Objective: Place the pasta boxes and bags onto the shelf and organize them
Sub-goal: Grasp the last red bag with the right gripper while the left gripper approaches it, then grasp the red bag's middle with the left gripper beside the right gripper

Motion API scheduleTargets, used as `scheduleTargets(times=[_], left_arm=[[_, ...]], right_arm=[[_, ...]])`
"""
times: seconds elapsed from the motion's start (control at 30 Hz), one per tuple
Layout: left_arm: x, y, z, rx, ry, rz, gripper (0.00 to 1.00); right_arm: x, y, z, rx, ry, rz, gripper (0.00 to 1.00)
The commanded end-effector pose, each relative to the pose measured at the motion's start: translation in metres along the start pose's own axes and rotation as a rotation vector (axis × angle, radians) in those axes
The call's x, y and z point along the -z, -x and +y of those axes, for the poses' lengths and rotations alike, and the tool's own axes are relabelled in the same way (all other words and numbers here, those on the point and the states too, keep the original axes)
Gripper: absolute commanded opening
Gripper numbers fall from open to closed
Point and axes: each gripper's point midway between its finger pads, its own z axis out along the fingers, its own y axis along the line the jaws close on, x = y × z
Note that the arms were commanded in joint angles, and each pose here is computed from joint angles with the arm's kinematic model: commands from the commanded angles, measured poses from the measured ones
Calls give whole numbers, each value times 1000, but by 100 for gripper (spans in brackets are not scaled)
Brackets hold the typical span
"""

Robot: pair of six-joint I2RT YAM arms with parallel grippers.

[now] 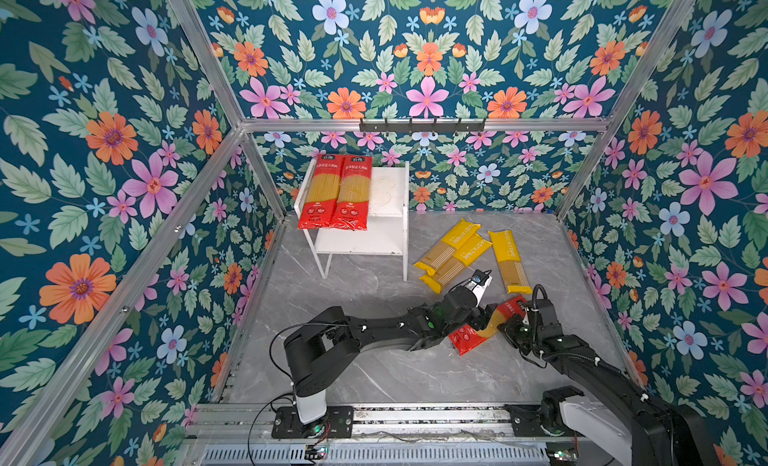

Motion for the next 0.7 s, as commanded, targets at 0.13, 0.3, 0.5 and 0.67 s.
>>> scheduleTargets(times=[0.13,0.3,0.5,0.67], left_arm=[[-10,16,17,57,-28,-4,70],[-6,15,29,75,1,5,70],[8,-1,46,103,82,48,70],[14,-37,53,204,104,131,70]], right_arm=[[-16,-28,39,184,37,137,5],[-13,-46,41,327,-22,201,2],[4,-44,37,479,-65,209,2],[12,-36,37,473,-74,223,15]])
